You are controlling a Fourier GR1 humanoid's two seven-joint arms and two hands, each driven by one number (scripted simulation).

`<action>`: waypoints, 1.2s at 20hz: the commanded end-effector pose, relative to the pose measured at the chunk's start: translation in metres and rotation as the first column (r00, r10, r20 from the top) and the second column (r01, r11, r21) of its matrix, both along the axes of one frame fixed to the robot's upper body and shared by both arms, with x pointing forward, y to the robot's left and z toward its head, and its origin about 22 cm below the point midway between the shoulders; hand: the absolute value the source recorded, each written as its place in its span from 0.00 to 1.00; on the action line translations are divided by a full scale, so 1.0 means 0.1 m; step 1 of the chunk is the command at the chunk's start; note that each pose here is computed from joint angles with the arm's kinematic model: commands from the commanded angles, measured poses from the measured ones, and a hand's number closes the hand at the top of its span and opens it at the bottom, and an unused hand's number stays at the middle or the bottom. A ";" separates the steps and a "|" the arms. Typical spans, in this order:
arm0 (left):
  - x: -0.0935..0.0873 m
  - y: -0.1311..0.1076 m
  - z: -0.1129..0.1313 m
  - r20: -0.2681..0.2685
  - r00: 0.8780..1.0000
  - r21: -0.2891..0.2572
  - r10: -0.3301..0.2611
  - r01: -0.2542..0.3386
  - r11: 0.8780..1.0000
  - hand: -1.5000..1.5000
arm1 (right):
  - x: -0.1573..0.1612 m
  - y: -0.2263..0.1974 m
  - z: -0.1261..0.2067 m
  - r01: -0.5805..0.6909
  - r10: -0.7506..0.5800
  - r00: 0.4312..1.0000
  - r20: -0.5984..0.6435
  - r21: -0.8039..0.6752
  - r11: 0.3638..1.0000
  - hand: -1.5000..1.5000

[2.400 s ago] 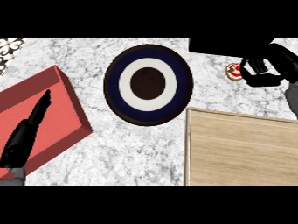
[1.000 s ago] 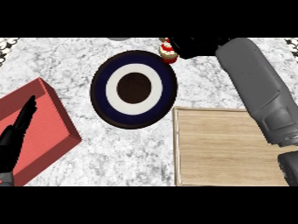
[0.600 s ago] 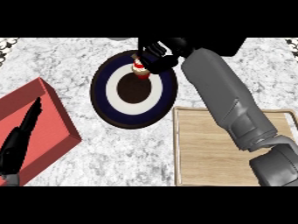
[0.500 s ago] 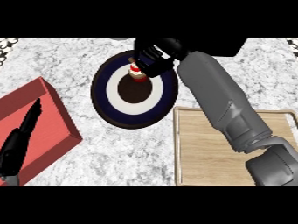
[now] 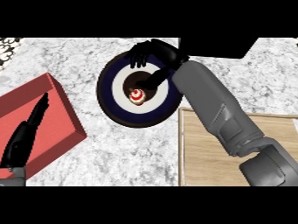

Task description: Pick the cupcake from the tray and place it in the plate

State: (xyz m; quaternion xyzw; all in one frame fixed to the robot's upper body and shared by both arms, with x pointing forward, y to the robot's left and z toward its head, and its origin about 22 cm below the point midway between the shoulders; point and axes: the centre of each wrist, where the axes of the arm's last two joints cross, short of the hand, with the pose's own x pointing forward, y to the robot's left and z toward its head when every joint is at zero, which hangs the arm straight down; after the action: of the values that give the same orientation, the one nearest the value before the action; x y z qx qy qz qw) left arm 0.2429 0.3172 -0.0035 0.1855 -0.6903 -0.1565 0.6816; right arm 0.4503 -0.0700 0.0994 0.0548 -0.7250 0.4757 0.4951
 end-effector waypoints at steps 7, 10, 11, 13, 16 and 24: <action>0.01 -0.06 0.08 0.001 1.000 0.000 0.006 -0.006 1.000 0.50 | -0.01 -0.09 -0.11 0.123 -0.094 0.990 -0.105 0.325 0.938 0.00; -0.08 -0.03 0.06 -0.002 1.000 -0.020 0.001 -0.001 1.000 0.50 | 0.01 -0.09 -0.06 0.242 -0.191 0.967 -0.167 0.384 0.891 0.00; -0.15 0.08 0.00 0.006 1.000 -0.001 0.030 -0.030 1.000 0.50 | 0.06 -0.16 0.04 0.264 -0.202 0.960 -0.195 0.381 0.886 0.00; -0.12 -0.06 -0.01 -0.002 1.000 -0.003 0.006 -0.006 1.000 0.50 | 0.10 -0.46 -0.01 0.310 -0.240 0.947 -0.214 0.408 0.859 0.00; -0.12 -0.01 0.01 0.011 1.000 -0.001 0.019 -0.019 1.000 0.50 | 0.12 -0.74 -0.08 0.332 -0.208 0.934 -0.289 0.495 0.803 0.00; -0.03 0.05 0.09 0.024 1.000 0.000 -0.016 0.016 1.000 0.50 | 0.08 -1.65 -0.19 0.306 -0.165 0.947 -0.277 0.610 0.731 0.00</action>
State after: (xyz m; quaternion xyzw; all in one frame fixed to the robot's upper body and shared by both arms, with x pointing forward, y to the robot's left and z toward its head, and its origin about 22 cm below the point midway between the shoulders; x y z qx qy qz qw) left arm 0.2374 0.3211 0.0042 0.1857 -0.6992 -0.1561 0.6725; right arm 0.4629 -0.1938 0.0872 0.1621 -0.7820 0.1369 0.5861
